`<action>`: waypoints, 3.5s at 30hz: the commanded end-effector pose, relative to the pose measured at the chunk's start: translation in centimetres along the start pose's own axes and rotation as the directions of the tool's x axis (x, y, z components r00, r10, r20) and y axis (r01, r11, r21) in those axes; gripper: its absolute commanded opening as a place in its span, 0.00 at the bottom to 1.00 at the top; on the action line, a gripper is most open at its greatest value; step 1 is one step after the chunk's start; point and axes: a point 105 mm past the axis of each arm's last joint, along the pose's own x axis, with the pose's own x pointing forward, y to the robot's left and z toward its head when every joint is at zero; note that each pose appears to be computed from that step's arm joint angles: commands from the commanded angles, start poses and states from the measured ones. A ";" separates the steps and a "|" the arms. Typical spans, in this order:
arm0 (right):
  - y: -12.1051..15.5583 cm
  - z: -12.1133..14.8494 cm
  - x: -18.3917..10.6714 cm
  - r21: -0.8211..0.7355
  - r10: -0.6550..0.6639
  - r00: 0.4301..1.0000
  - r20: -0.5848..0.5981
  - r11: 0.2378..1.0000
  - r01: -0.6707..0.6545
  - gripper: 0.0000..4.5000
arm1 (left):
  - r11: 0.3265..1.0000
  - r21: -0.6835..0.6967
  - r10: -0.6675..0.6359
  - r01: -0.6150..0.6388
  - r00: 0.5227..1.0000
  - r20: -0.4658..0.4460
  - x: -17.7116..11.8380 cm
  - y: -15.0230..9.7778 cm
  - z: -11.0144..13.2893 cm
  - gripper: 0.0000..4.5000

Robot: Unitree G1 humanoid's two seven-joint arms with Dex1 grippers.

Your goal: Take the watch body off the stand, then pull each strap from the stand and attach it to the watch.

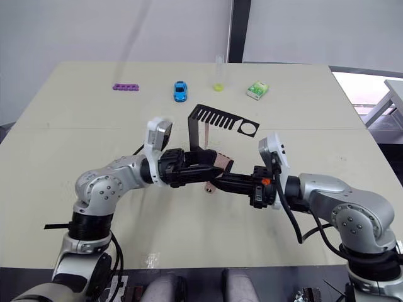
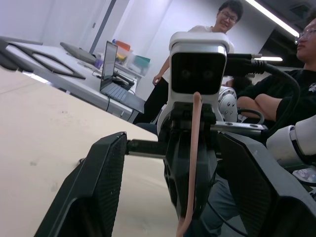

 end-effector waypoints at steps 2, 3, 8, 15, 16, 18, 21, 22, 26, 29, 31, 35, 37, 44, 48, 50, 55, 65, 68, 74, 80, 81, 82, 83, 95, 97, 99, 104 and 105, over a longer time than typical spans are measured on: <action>0.3 0.7 0.0 -0.027 0.010 1.000 0.008 1.000 -0.009 0.00 | 1.000 0.008 -0.021 0.020 1.000 0.007 0.3 -0.4 0.5 0.40; 0.3 0.7 0.0 -0.027 0.009 1.000 0.008 1.000 -0.009 0.00 | 1.000 0.007 -0.021 0.021 1.000 0.007 0.3 -0.5 0.5 0.40; 0.2 0.7 -0.1 -0.026 0.004 1.000 0.005 1.000 -0.003 0.00 | 1.000 0.001 -0.015 0.015 1.000 0.016 0.0 -0.3 0.8 0.40; 0.0 0.8 -0.2 -0.022 0.001 1.000 0.005 1.000 -0.001 0.00 | 1.000 -0.018 -0.025 0.025 0.999 0.036 0.0 -0.5 1.2 0.40; 0.0 0.8 -0.1 -0.022 0.001 1.000 0.006 1.000 -0.001 0.00 | 0.999 -0.021 -0.025 0.026 0.999 0.040 0.0 -0.5 1.2 0.40; 0.0 0.9 -0.1 -0.021 0.002 1.000 0.007 1.000 -0.002 0.00 | 0.999 -0.022 -0.027 0.028 0.999 0.044 0.0 -0.5 1.3 0.40; 0.0 1.0 -0.1 -0.020 0.002 1.000 0.009 1.000 -0.002 0.00 | 0.999 -0.021 -0.037 0.037 0.999 0.035 0.1 -0.6 1.1 0.40; 0.0 1.0 -0.1 -0.020 0.002 1.000 0.008 1.000 -0.002 0.00 | 0.999 -0.022 -0.038 0.039 0.999 0.036 0.2 -0.7 1.1 0.40; 0.0 1.1 -0.2 -0.020 0.005 1.000 0.007 1.000 -0.004 0.00 | 0.999 -0.021 -0.044 0.045 0.998 0.038 0.4 -0.7 1.1 0.40; 0.0 1.1 -0.2 -0.018 0.006 1.000 0.007 1.000 -0.006 0.00 | 0.998 -0.023 -0.051 0.051 0.998 0.040 0.5 -0.8 1.1 0.40; 0.0 1.1 -0.2 -0.017 0.005 1.000 0.006 1.000 -0.005 0.00 | 0.998 -0.024 -0.054 0.055 0.997 0.047 0.5 -0.8 1.1 0.40; 0.0 1.2 -0.3 -0.016 0.005 1.000 0.007 1.000 -0.004 0.00 | 0.997 -0.028 -0.063 0.065 0.996 0.057 0.5 -0.9 1.3 0.40; 0.0 1.2 -0.3 -0.016 0.003 1.000 0.006 1.000 -0.003 0.00 | 0.997 -0.032 -0.067 0.069 0.996 0.057 0.5 -0.9 1.3 0.40; 0.0 1.2 -0.3 -0.016 0.001 1.000 0.006 1.000 -0.001 0.00 | 0.997 -0.033 -0.063 0.065 0.997 0.054 0.4 -0.9 1.3 0.40; -0.1 1.3 -0.3 -0.015 0.001 1.000 0.009 1.000 -0.001 0.00 | 0.997 -0.037 -0.059 0.060 0.997 0.044 0.2 -0.9 1.1 0.40; -0.1 1.4 -0.4 -0.014 0.002 1.000 0.010 1.000 -0.001 0.00 | 0.998 -0.039 -0.055 0.057 0.998 0.035 0.1 -0.8 0.8 0.40; -0.2 1.4 -0.3 -0.008 0.002 1.000 0.014 1.000 -0.002 0.00 | 0.998 -0.038 -0.054 0.055 0.998 0.032 0.1 -0.8 0.8 0.40; -0.2 1.3 -0.4 -0.004 0.004 1.000 0.009 1.000 -0.004 0.00 | 0.997 -0.035 -0.061 0.063 0.997 0.056 0.2 -0.9 1.1 0.40; -0.1 1.3 -0.3 -0.004 0.007 1.000 0.010 1.000 -0.007 0.00 | 0.997 -0.036 -0.063 0.065 0.997 0.054 0.3 -0.9 0.9 0.21; -0.2 1.4 -0.3 -0.005 0.006 1.000 0.011 1.000 -0.006 0.00 | 0.998 -0.036 -0.059 0.061 0.997 0.052 0.3 -0.9 0.9 0.12; -0.1 1.3 -0.3 -0.005 0.007 1.000 0.009 1.000 -0.007 0.00 | 0.997 -0.038 -0.064 0.066 0.997 0.052 0.4 -1.0 0.9 0.12; -0.1 1.4 -0.3 -0.005 0.007 1.000 0.009 1.000 -0.007 0.00 | 0.997 -0.037 -0.066 0.068 0.996 0.053 0.4 -1.0 0.9 0.12; -0.1 1.4 -0.3 -0.006 0.007 1.000 0.009 1.000 -0.007 0.00 | 0.997 -0.037 -0.067 0.070 0.996 0.053 0.5 -1.0 0.9 0.12; -0.1 1.4 -0.3 -0.006 0.007 1.000 0.009 1.000 -0.007 0.00 | 0.997 -0.037 -0.069 0.071 0.996 0.055 0.5 -1.0 1.0 0.12; 0.0 1.4 -0.2 0.000 0.005 1.000 0.019 1.000 -0.005 0.00 | 0.996 -0.044 -0.073 0.076 0.995 0.069 0.4 -1.1 0.9 0.06; -0.1 1.4 -0.2 0.001 0.002 1.000 0.020 1.000 -0.002 0.00 | 0.996 -0.047 -0.075 0.079 0.994 0.074 0.3 -1.2 1.0 0.00; -0.1 1.4 -0.3 0.001 -0.001 1.000 0.021 1.000 0.001 0.00 | 0.996 -0.048 -0.073 0.076 0.994 0.077 0.3 -1.1 1.0 0.00; -0.2 1.4 -0.3 0.001 -0.004 1.000 0.022 1.000 0.004 0.00 | 0.996 -0.049 -0.071 0.075 0.994 0.080 0.2 -1.1 1.2 0.00; -0.2 1.5 -0.3 0.000 -0.004 1.000 0.023 1.000 0.004 0.00 | 0.996 -0.049 -0.073 0.077 0.994 0.080 0.2 -1.1 1.2 0.00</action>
